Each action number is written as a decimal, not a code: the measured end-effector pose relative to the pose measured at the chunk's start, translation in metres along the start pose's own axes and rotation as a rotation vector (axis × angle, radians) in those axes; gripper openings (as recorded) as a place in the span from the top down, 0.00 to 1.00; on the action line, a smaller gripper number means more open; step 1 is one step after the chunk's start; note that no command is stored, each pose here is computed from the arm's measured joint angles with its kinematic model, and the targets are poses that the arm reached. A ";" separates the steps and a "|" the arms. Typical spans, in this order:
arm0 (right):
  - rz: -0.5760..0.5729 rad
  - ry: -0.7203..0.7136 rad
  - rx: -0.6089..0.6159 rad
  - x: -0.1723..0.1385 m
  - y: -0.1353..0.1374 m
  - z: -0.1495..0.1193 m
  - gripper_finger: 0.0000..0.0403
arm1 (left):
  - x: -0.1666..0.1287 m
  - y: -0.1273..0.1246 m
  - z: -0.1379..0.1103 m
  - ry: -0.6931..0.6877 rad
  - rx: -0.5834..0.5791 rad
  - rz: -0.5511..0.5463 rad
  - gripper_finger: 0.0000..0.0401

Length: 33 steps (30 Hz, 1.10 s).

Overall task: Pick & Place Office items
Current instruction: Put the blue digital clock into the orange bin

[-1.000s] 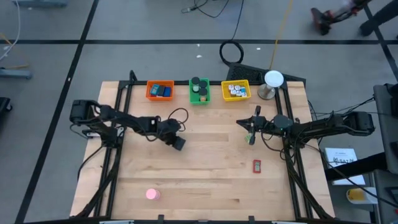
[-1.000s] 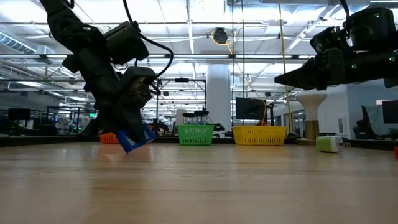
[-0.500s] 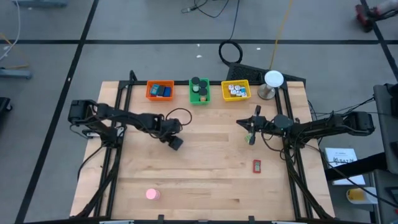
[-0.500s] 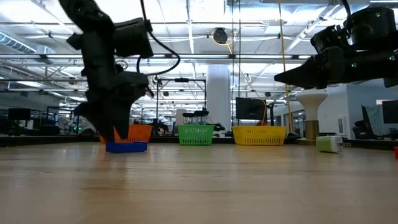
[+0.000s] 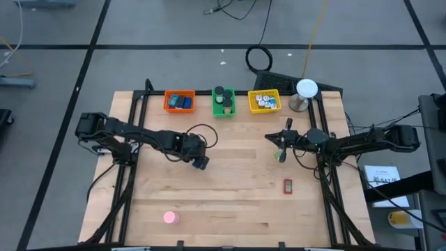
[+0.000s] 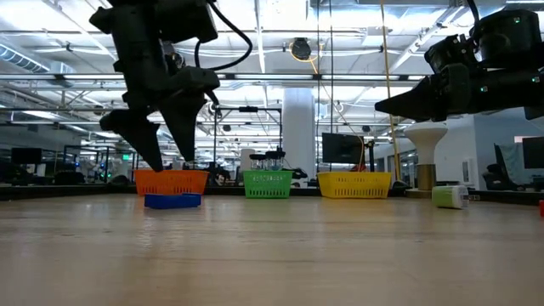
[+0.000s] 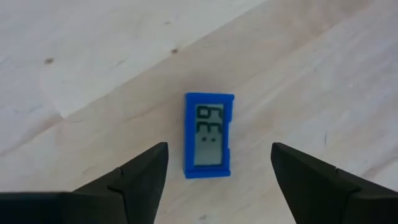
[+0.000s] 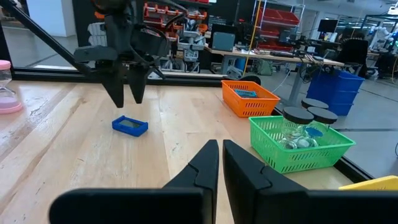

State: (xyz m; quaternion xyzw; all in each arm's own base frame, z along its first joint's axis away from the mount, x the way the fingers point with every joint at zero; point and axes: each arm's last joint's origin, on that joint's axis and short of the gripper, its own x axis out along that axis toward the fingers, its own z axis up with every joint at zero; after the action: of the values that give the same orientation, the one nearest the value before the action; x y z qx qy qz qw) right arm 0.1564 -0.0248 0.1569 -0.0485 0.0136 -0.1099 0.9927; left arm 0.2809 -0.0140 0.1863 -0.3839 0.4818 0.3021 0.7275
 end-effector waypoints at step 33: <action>0.000 0.000 0.000 0.000 0.000 0.000 0.96 | 0.040 0.007 -0.002 0.040 -0.012 0.171 0.67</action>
State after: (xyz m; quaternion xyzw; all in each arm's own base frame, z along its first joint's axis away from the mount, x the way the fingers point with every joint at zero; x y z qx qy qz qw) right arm 0.1564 -0.0248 0.1569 -0.0485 0.0136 -0.1097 0.9927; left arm 0.2884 -0.0093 0.1468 -0.3517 0.5253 0.3583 0.6870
